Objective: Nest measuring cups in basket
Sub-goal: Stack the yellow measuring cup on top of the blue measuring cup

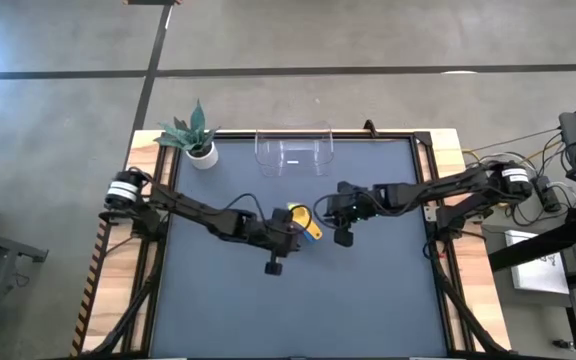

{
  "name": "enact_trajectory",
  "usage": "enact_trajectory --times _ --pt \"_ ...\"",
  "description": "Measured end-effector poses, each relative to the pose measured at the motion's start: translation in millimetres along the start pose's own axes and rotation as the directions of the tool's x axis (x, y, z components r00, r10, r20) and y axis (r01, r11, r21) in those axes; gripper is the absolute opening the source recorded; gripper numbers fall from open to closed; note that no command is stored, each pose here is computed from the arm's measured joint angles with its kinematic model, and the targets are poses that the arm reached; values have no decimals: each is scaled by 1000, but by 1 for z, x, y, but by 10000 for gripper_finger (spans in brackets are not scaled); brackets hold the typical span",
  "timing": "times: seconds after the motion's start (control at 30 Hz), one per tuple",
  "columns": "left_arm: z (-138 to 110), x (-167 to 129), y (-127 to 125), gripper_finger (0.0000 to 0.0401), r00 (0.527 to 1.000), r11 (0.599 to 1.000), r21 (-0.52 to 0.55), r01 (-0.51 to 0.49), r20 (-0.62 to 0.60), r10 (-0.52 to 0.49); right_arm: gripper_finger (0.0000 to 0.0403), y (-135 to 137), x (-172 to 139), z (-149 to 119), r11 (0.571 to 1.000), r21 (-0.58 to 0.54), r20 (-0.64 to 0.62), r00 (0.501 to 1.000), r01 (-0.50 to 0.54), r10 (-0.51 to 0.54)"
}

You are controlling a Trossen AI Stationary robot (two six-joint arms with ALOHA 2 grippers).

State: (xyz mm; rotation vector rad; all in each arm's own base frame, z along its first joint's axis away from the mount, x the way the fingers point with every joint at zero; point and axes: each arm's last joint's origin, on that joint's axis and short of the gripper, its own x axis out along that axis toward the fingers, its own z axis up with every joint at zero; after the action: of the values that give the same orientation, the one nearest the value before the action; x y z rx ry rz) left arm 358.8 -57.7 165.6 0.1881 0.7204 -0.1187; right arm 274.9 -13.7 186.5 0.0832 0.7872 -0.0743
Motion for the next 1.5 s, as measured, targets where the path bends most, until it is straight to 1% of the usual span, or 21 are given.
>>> enact_trajectory --times 0.07,0.1,0.2,0.37,0.57,0.87,1.0,1.5 --pt "-2 2 1 6 1000 1000 -6 18 -13 -18 32 0 5 -2 1000 0 -9 1000 -2 2" --pt "-2 3 2 6 1000 1000 -14 16 -9 -16 22 0 7 -2 1000 0 -9 1000 -5 5" --pt "-3 5 4 6 1000 1000 -20 12 -13 -12 10 1 15 -2 999 -2 5 999 -34 34" --pt "-6 9 8 1 1000 1000 -29 2 -16 -3 9 3 25 1 997 -4 37 996 -83 83" --pt "-9 15 12 0 1000 999 -37 -7 -20 6 9 3 26 3 996 -4 31 995 -91 91" --pt "-11 23 21 0 999 998 -52 -29 15 30 9 5 27 2 995 13 26 995 -97 96" --pt "-9 23 23 0 998 998 -55 -34 42 37 9 6 27 2 995 12 28 995 -99 99" --pt "-8 23 27 0 997 997 -64 -44 56 48 9 6 27 5 995 8 54 993 -102 101"
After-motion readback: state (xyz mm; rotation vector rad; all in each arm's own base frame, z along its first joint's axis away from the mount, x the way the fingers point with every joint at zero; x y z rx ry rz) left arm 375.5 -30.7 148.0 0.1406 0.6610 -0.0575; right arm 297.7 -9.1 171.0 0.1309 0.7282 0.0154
